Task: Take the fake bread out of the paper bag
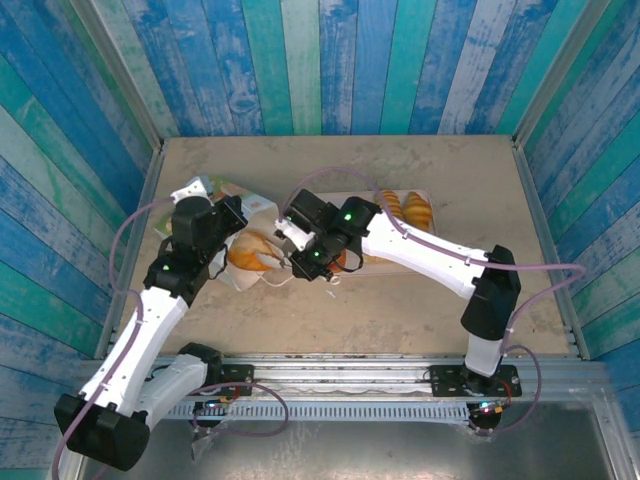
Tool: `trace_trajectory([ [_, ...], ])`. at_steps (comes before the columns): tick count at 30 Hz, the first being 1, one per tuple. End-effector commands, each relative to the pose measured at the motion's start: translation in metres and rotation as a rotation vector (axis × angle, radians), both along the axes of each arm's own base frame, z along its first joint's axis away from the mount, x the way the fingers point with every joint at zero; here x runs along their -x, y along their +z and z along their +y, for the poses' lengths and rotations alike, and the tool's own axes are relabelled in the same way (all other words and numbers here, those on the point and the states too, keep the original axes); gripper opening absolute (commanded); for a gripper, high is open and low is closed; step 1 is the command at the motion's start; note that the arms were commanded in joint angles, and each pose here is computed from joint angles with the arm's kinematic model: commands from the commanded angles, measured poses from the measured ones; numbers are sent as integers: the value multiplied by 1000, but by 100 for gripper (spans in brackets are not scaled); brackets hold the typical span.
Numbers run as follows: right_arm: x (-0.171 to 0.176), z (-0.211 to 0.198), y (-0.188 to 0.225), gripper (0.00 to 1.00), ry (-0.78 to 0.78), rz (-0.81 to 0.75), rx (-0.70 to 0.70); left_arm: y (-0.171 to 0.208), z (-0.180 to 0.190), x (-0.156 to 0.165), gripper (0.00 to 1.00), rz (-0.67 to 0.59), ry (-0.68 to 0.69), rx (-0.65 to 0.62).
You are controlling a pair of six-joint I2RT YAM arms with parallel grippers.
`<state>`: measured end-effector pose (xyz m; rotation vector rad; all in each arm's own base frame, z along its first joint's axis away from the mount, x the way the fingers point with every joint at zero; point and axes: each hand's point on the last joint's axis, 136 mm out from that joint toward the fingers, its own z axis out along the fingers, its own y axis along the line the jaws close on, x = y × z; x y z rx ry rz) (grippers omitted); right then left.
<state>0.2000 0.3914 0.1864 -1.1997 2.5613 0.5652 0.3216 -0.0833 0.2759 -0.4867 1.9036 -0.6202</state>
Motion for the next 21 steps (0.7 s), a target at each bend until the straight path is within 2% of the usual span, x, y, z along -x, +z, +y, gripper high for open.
trace_trajectory([
  [1,10,-7,22,24,35,-23,-49,8,0,-3,0,-16,6,1],
  [12,11,-60,38,23,-50,-24,-77,9,-1,-7,0,-15,8,5],
  [21,-6,-113,49,23,-179,-30,-110,6,2,-8,0,0,29,3],
])
